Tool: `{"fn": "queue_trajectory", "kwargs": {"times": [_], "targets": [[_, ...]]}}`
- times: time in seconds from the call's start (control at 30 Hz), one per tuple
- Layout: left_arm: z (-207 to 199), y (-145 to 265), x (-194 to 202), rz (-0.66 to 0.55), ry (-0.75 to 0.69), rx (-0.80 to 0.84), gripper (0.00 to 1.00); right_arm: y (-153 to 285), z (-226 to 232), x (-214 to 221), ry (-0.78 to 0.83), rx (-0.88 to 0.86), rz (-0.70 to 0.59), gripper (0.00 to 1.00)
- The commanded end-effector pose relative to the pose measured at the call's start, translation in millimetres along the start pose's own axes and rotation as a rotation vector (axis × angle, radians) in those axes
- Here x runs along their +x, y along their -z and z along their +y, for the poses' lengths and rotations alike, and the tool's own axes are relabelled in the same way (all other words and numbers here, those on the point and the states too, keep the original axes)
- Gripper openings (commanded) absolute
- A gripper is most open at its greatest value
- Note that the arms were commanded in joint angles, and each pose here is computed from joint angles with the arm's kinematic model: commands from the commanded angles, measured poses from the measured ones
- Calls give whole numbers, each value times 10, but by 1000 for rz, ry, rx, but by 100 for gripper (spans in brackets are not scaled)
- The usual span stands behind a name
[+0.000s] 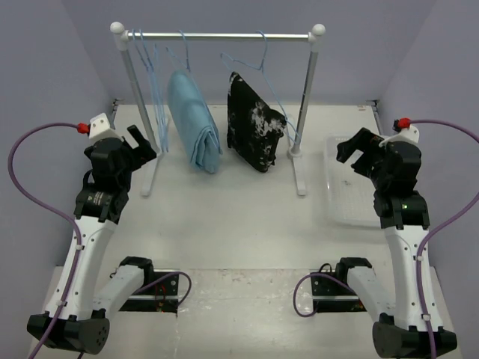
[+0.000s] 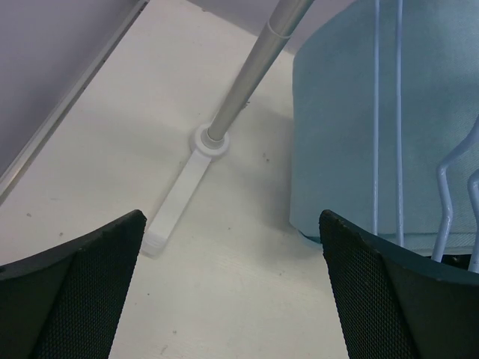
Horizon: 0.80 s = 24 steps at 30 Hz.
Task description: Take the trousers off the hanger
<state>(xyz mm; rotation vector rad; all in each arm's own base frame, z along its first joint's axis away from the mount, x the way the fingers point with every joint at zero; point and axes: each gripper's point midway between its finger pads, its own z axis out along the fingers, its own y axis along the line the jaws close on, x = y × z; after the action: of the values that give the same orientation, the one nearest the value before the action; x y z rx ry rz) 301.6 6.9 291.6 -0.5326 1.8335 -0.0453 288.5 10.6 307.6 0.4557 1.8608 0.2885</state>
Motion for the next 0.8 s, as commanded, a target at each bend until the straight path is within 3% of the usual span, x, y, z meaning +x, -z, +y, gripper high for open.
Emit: {"fn": "queue_trajectory", "kwargs": {"times": [0.0,0.43,0.6,0.7,0.77], "targets": [[-29,20,-86,-18,7,12,100,47,128,-128,24,-59,-37,99],[-58,-7,-40,-4,7,28,100,23,411,-186,135,-213,-8,99],[-74,-22,2,9,6,37,100,117,987,-294,238,-431,9,99],[-102,-9,-10,9,9,52,100,40,1378,-355,394,-496,1,99],[-108,1,-22,6,12,56,100,-156,1557,-311,414,-513,41,99]]}}
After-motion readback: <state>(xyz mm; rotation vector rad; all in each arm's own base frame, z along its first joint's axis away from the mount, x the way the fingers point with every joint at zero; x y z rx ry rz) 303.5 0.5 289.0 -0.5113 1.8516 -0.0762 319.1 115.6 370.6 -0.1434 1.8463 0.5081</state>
